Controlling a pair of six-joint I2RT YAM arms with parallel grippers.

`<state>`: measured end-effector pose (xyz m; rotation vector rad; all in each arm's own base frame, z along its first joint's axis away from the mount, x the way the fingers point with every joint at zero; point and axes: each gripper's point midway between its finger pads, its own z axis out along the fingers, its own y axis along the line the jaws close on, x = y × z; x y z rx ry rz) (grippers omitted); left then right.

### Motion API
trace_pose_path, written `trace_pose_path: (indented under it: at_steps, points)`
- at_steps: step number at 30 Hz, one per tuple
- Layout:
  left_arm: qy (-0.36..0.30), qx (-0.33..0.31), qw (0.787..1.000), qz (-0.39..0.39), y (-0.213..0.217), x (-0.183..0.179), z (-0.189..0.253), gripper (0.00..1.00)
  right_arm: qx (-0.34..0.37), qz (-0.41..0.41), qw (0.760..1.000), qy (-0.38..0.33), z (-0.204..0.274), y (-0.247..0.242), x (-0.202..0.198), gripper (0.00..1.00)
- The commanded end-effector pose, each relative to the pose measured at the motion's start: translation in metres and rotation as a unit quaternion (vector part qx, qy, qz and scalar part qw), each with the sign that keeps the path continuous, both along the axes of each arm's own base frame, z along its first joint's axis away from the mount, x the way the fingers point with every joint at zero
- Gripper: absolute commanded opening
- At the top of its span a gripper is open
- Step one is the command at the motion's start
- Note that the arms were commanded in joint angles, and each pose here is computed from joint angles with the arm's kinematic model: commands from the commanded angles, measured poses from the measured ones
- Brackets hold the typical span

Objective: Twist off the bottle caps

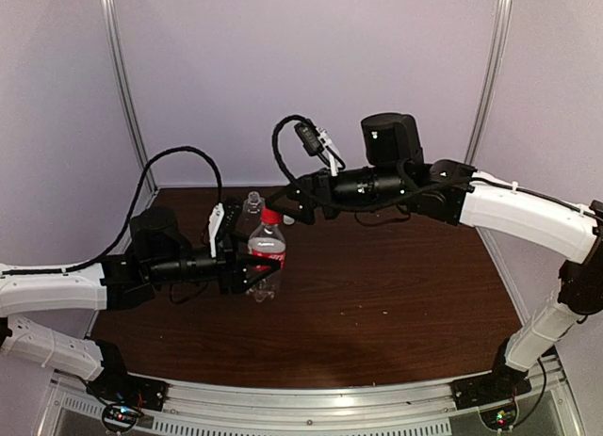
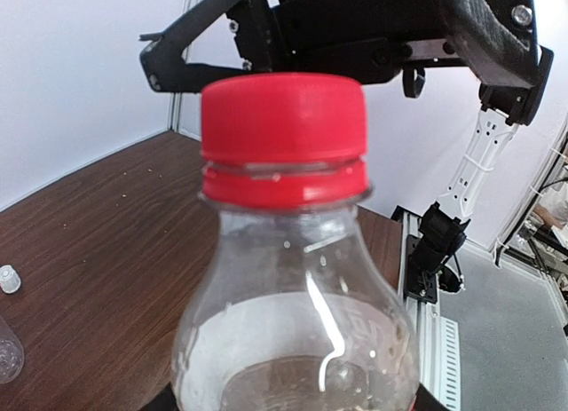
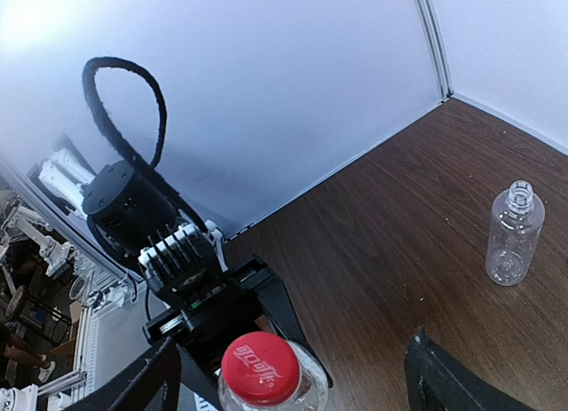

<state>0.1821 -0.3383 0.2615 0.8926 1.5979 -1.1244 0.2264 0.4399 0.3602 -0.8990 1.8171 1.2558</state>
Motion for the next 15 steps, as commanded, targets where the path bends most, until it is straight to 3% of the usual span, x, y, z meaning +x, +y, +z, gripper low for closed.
trace_pose_path:
  at_steps: [1, 15]
  points:
    - [-0.024, -0.018, 0.999, 0.024, 0.002, 0.009, 0.023, 0.28, 0.009, -0.042, 0.999, 0.014, 0.012, 0.003, 0.007, 0.87]
    - [-0.032, -0.015, 0.998, 0.047, 0.008, 0.015, 0.025, 0.28, 0.004, -0.022, 0.999, 0.034, -0.003, 0.02, -0.001, 0.76]
